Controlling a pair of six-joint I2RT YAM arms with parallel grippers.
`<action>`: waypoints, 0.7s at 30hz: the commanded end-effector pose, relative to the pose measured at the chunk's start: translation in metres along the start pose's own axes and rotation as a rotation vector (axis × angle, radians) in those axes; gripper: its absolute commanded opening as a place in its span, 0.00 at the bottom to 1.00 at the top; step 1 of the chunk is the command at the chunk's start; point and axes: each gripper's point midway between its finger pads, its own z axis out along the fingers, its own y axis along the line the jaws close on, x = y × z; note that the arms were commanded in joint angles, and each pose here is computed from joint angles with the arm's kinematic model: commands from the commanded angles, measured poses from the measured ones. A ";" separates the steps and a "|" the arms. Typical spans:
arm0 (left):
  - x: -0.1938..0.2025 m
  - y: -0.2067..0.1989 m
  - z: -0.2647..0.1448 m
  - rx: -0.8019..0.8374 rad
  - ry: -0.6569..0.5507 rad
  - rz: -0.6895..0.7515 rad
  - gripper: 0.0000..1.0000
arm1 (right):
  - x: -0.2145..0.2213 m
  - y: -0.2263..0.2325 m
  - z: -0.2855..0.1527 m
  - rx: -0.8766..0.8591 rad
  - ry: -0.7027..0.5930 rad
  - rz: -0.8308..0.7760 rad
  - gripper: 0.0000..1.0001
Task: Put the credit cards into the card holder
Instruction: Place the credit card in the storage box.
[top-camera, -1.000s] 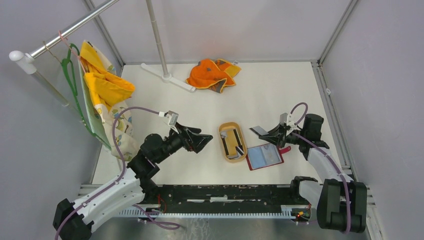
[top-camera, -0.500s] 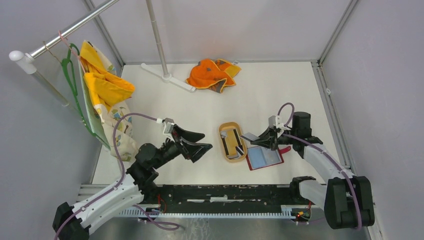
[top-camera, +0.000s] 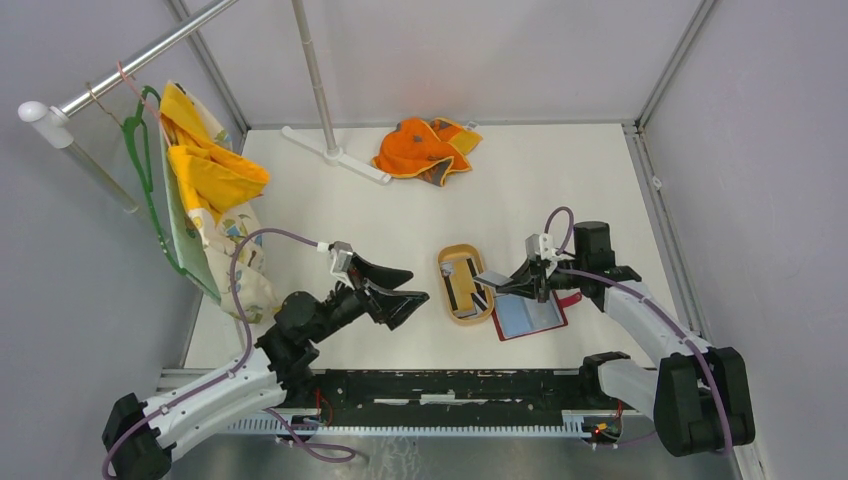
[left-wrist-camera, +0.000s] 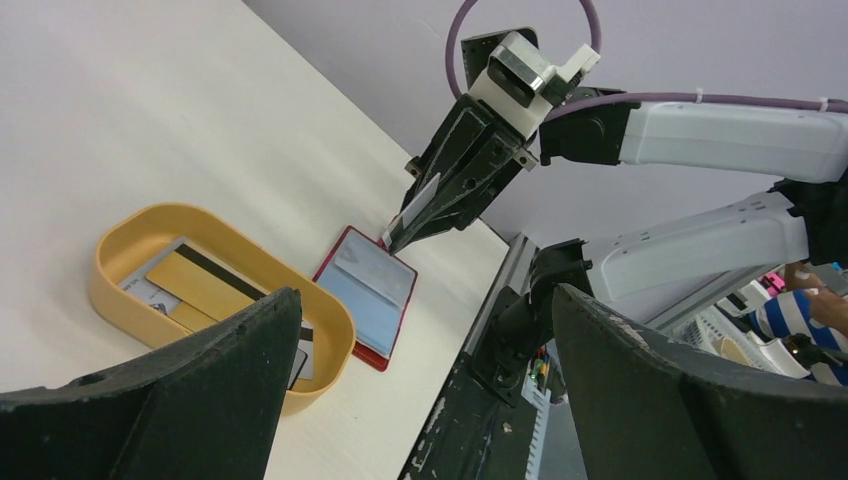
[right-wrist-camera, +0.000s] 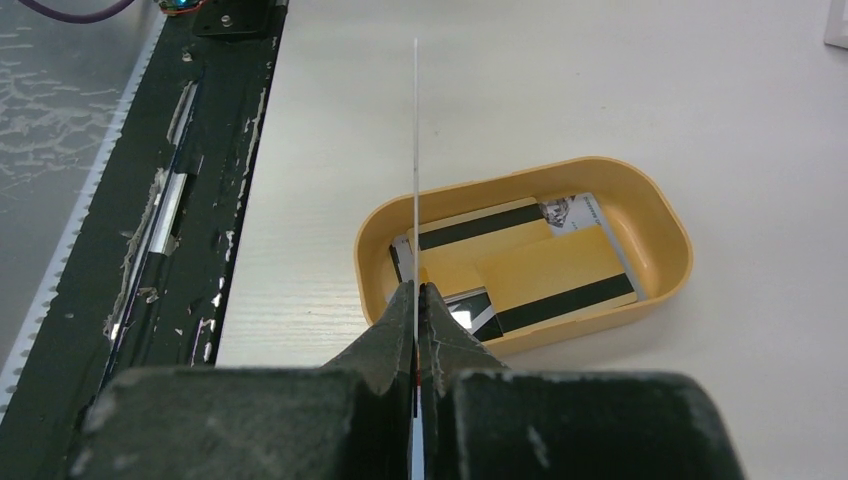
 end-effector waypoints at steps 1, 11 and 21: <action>-0.023 -0.009 0.007 0.007 -0.047 0.076 1.00 | -0.009 -0.006 -0.001 -0.003 0.007 -0.084 0.00; -0.016 -0.006 0.010 0.015 -0.040 0.070 1.00 | -0.003 -0.005 -0.004 -0.006 0.006 -0.083 0.00; -0.019 0.010 0.027 -0.092 0.002 0.098 1.00 | -0.004 -0.014 -0.014 0.038 0.005 -0.078 0.00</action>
